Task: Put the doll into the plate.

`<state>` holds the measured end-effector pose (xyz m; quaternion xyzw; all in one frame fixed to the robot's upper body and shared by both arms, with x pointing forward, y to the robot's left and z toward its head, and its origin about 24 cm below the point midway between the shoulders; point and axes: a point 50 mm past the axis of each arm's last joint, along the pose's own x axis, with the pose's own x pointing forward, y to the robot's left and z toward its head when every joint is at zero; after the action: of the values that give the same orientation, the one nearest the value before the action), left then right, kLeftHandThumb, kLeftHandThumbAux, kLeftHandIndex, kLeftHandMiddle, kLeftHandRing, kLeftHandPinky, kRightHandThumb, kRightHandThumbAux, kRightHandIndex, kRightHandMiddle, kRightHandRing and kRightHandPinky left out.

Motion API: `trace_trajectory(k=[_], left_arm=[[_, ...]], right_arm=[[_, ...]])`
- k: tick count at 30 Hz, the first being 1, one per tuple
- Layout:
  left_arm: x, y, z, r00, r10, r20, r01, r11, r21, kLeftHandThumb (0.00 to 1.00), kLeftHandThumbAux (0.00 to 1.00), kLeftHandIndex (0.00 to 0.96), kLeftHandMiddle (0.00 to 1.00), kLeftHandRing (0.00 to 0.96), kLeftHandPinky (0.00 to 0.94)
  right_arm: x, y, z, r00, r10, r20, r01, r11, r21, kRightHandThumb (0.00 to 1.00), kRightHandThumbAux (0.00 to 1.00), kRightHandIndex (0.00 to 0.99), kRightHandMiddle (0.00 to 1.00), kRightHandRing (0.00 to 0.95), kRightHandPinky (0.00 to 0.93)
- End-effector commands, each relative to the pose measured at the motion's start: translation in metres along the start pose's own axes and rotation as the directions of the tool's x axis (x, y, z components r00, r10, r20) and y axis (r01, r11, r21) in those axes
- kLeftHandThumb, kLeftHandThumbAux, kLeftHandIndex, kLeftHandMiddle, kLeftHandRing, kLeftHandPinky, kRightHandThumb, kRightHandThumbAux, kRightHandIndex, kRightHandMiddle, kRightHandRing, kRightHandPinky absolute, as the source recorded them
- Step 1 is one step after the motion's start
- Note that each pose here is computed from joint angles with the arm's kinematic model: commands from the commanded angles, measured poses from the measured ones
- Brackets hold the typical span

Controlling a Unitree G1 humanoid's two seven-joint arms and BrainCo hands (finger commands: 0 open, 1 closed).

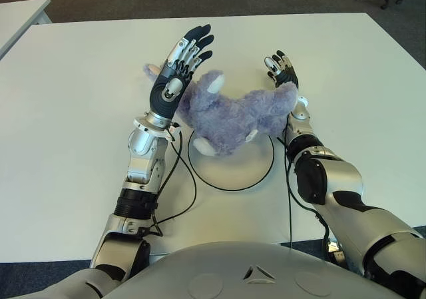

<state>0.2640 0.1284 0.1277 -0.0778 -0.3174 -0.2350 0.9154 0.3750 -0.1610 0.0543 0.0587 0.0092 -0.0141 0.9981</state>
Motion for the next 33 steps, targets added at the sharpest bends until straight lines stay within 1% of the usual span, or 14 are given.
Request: trace_trajectory(k=[1, 8, 9, 13, 15, 22, 24, 33], left_arm=[[-0.003, 0.004, 0.0, 0.999, 0.026, -0.021, -0.026, 0.999, -0.018, 0.078, 0.279, 0.0, 0.054, 0.036, 0.021], [-0.002, 0.008, 0.003, 0.999, 0.044, -0.024, -0.045, 0.998, -0.053, 0.094, 0.28, 0.0, 0.053, 0.025, 0.007], [-0.002, 0.01, 0.004, 0.999, 0.045, -0.023, -0.046, 0.997, -0.057, 0.1, 0.305, 0.0, 0.049, 0.022, 0.008], [-0.002, 0.014, 0.006, 0.999, 0.045, -0.023, -0.046, 0.997, -0.054, 0.101, 0.333, 0.0, 0.048, 0.023, 0.01], [-0.002, 0.016, 0.007, 0.999, 0.043, -0.023, -0.045, 0.998, -0.047, 0.09, 0.379, 0.0, 0.048, 0.028, 0.01], [-0.003, 0.02, 0.008, 0.999, 0.043, -0.024, -0.044, 0.998, -0.034, 0.077, 0.422, 0.0, 0.054, 0.041, 0.026], [-0.004, 0.021, 0.009, 0.998, 0.048, -0.027, -0.049, 0.999, -0.024, 0.073, 0.479, 0.0, 0.065, 0.061, 0.051], [-0.006, 0.028, 0.01, 0.996, 0.08, -0.027, -0.081, 0.996, -0.039, 0.06, 0.531, 0.0, 0.064, 0.073, 0.067]], right_arm=[[-0.02, -0.004, -0.042, 0.986, -0.022, -0.167, 0.025, 1.0, 0.019, 0.069, 0.591, 0.021, 0.041, 0.044, 0.069], [-0.02, -0.004, -0.042, 0.986, -0.021, -0.167, 0.024, 0.999, 0.021, 0.071, 0.592, 0.019, 0.04, 0.042, 0.066], [-0.02, -0.004, -0.042, 0.986, -0.021, -0.167, 0.025, 0.999, 0.022, 0.071, 0.593, 0.019, 0.041, 0.042, 0.065], [-0.02, -0.003, -0.042, 0.986, -0.021, -0.166, 0.025, 0.999, 0.024, 0.07, 0.594, 0.019, 0.043, 0.044, 0.068], [-0.02, -0.003, -0.041, 0.986, -0.021, -0.167, 0.025, 0.999, 0.024, 0.07, 0.594, 0.019, 0.047, 0.047, 0.069], [-0.02, -0.003, -0.042, 0.986, -0.021, -0.168, 0.026, 0.999, 0.024, 0.07, 0.591, 0.019, 0.046, 0.046, 0.07], [-0.02, -0.003, -0.042, 0.985, -0.021, -0.169, 0.026, 0.999, 0.025, 0.072, 0.582, 0.021, 0.043, 0.044, 0.069], [-0.02, -0.003, -0.042, 0.985, -0.021, -0.169, 0.026, 0.999, 0.029, 0.072, 0.588, 0.019, 0.044, 0.045, 0.069]])
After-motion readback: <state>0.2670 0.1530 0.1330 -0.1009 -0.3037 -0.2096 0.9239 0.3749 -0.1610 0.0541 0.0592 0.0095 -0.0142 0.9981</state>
